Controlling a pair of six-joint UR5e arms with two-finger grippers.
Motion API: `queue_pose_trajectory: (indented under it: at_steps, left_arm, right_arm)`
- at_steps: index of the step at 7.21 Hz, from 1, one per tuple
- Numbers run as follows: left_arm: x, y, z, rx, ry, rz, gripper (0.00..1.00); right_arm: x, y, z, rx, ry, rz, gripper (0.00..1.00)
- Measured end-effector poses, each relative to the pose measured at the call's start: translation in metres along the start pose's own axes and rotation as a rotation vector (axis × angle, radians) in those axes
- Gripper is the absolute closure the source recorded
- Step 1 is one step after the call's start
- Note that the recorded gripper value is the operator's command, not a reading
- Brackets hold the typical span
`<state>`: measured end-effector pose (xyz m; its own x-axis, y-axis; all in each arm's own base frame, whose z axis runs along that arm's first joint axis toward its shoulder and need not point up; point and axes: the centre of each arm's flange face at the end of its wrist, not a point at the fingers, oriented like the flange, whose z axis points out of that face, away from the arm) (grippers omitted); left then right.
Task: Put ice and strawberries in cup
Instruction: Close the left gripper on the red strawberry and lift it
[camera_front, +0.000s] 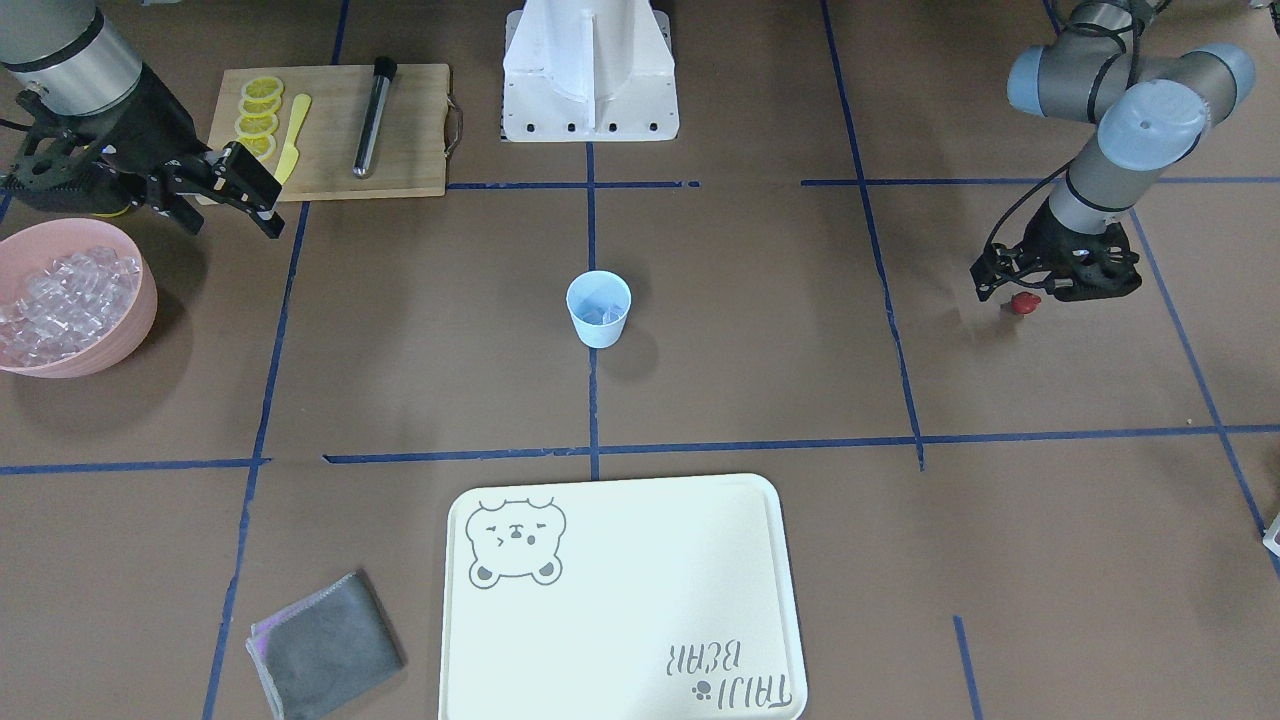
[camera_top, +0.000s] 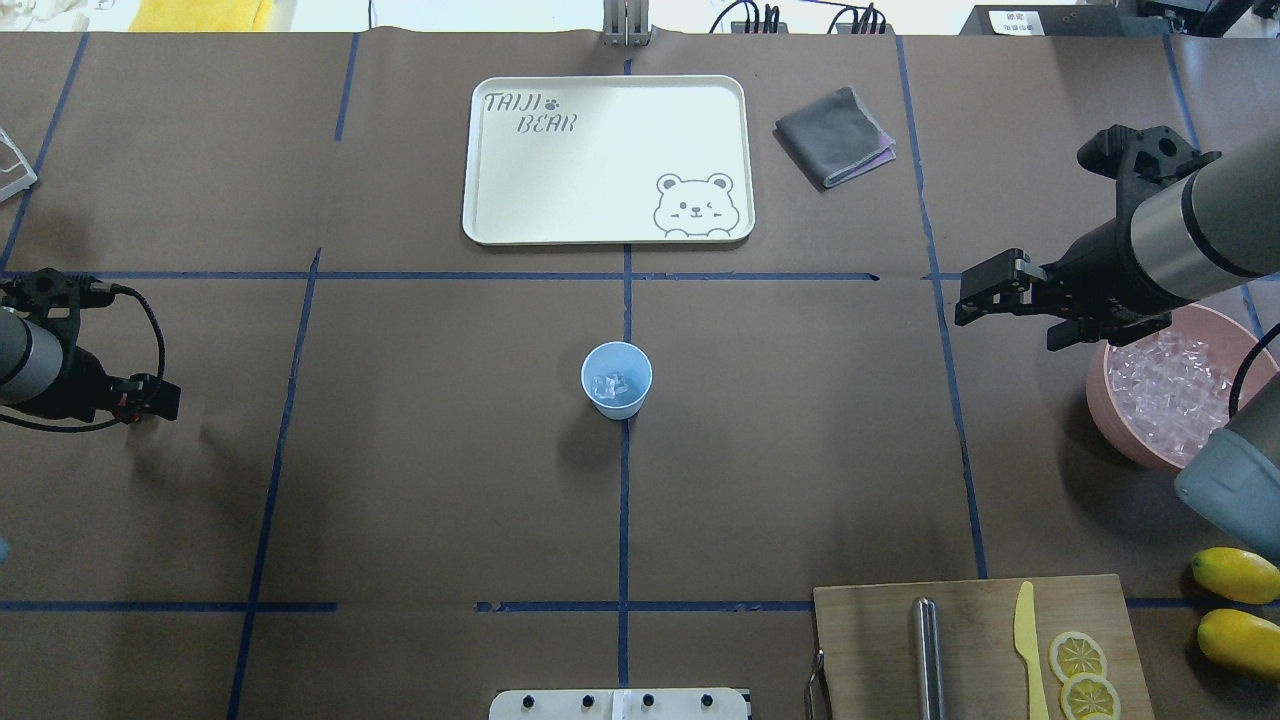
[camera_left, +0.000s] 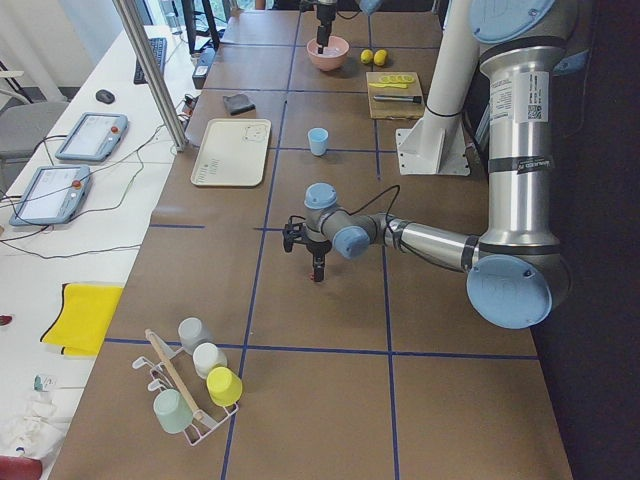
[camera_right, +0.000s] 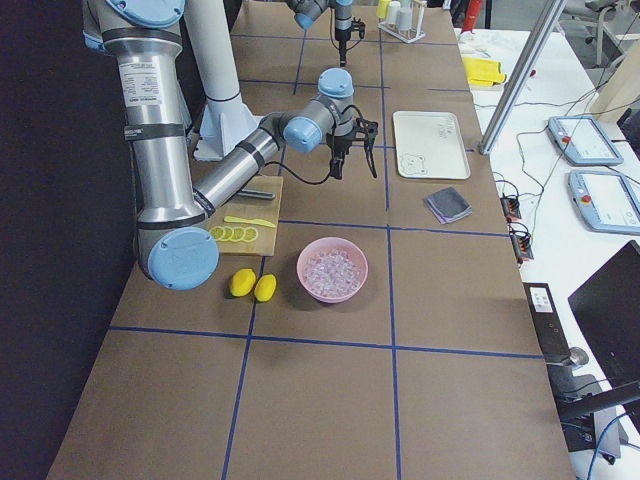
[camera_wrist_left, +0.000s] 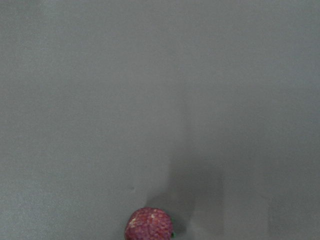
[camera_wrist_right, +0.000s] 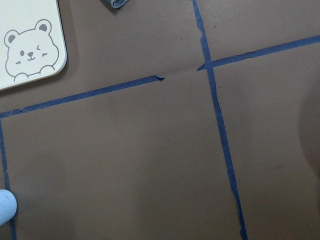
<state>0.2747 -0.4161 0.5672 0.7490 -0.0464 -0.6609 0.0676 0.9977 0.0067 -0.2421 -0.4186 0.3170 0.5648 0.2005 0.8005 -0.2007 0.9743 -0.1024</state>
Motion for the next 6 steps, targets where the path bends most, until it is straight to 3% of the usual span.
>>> queue_pose_trajectory:
  at_steps: [4, 6]
  left_arm:
    - [-0.0051, -0.0007, 0.0061, -0.005, -0.013, -0.003, 0.11]
    - [-0.0065, -0.0009, 0.0080, -0.007, -0.017, -0.006, 0.35]
  right_arm:
    - [-0.0004, 0.0005, -0.0009, 0.001, -0.002, -0.001, 0.01]
    - [-0.0006, 0.0007, -0.0012, 0.001, -0.002, -0.001, 0.01]
